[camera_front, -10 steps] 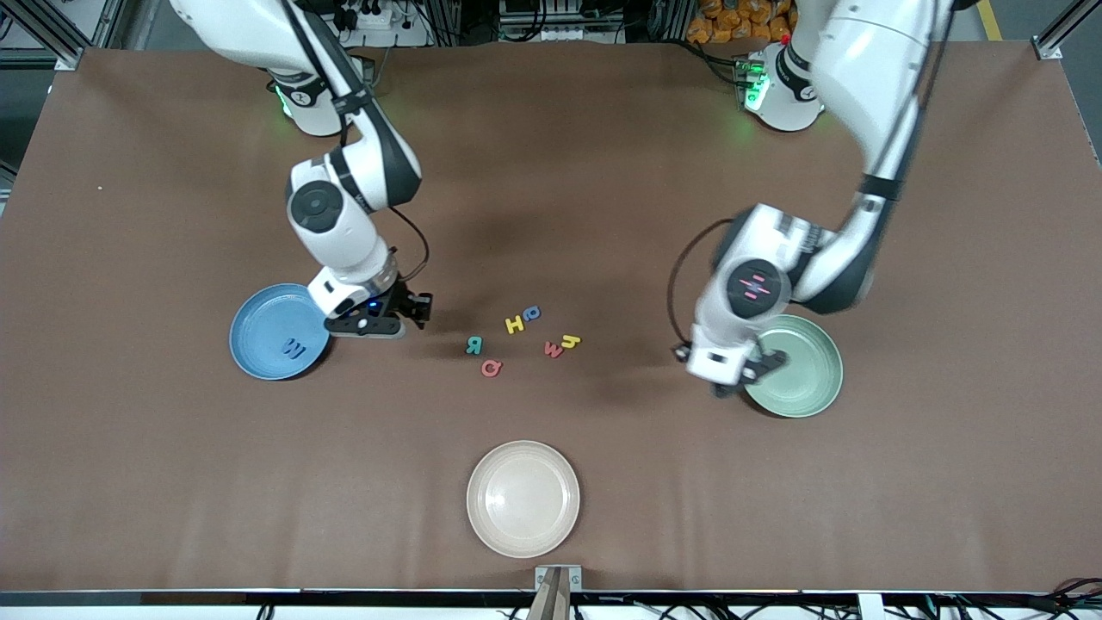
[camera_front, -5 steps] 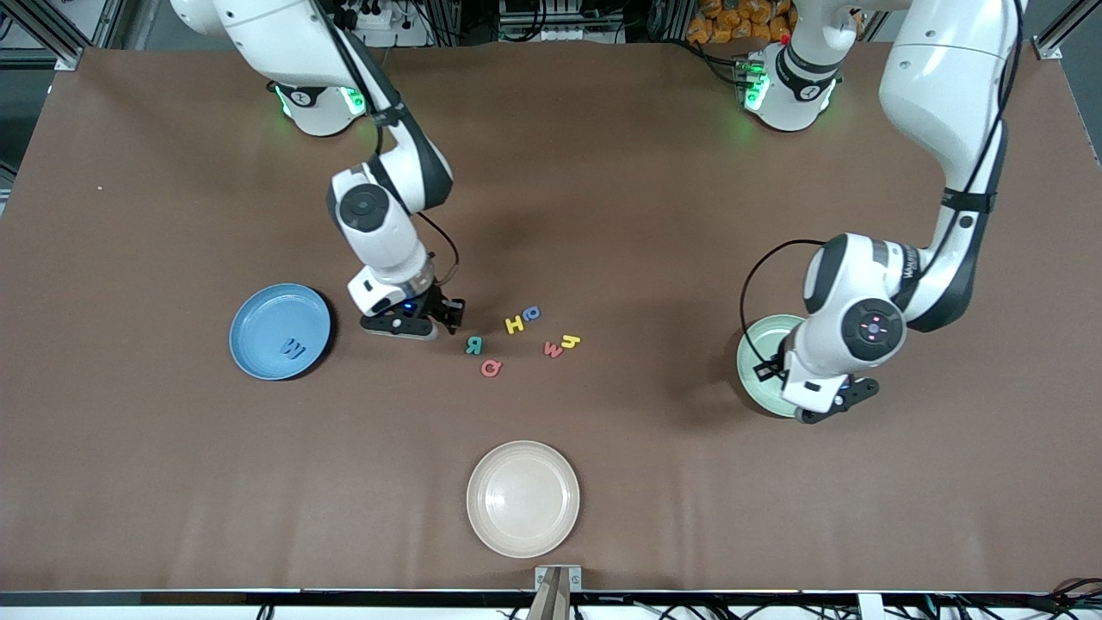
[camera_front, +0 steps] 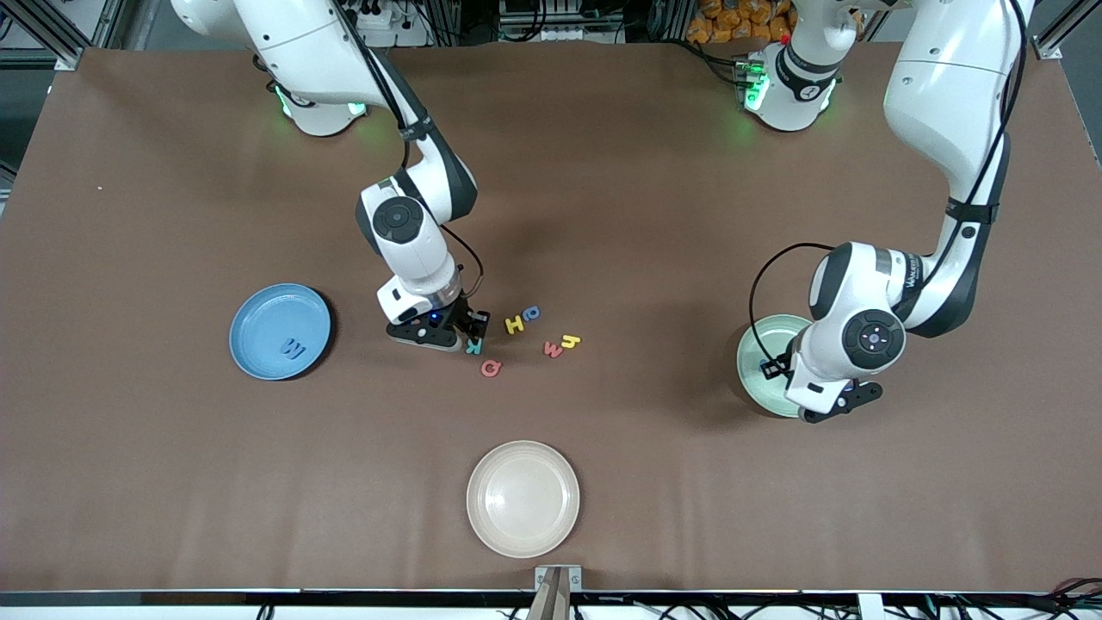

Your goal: Sort uppercase to blue plate, lowercase to green plate

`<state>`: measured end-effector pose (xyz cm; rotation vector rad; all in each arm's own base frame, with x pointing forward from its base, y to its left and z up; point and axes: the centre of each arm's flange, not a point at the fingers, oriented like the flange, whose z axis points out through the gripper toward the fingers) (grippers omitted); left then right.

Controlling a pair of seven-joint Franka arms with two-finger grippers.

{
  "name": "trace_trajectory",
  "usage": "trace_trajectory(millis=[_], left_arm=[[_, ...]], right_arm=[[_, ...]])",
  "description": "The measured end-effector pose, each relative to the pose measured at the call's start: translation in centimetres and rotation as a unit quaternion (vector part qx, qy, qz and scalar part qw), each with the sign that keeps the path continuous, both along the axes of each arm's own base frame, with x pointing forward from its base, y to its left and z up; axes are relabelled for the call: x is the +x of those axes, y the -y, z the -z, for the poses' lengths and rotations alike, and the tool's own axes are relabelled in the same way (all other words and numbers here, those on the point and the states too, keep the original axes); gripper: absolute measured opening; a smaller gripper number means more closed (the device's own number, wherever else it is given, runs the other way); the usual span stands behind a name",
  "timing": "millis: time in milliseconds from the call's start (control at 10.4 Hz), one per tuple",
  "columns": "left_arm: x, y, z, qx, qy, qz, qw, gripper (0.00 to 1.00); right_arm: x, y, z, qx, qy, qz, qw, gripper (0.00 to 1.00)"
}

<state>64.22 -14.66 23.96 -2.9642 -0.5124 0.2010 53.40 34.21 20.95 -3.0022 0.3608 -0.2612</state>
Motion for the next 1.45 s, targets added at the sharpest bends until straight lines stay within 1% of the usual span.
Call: trace_trajectory(millis=[193, 289, 771, 1061, 1446], left_arm=[[0.0, 1.0, -0.4, -0.003, 0.004, 0.007, 1.000, 0.97], [0.0, 1.5, -0.5, -0.005, 0.006, 0.011, 1.000, 1.00], [-0.3, 4.2, -0.4, -0.012, 0.021, 0.031, 0.999, 1.00], [-0.4, 4.7, 0.1, -0.013, 0.022, 0.034, 0.999, 1.00], [-0.5, 4.8, 0.2, -0.013, 0.021, 0.035, 0.999, 1.00]], right_arm=[[-0.1, -0.6, 0.9, -0.002, -0.003, 0.002, 1.000, 0.50], [-0.1, -0.8, 1.2, -0.004, -0.004, 0.000, 1.000, 0.50], [-0.4, -1.4, 2.5, -0.013, -0.007, -0.002, 1.000, 0.48], [-0.4, -1.4, 2.9, -0.020, -0.004, -0.003, 1.000, 0.44], [-0.3, -1.5, 3.1, -0.022, -0.003, -0.004, 1.000, 0.43]])
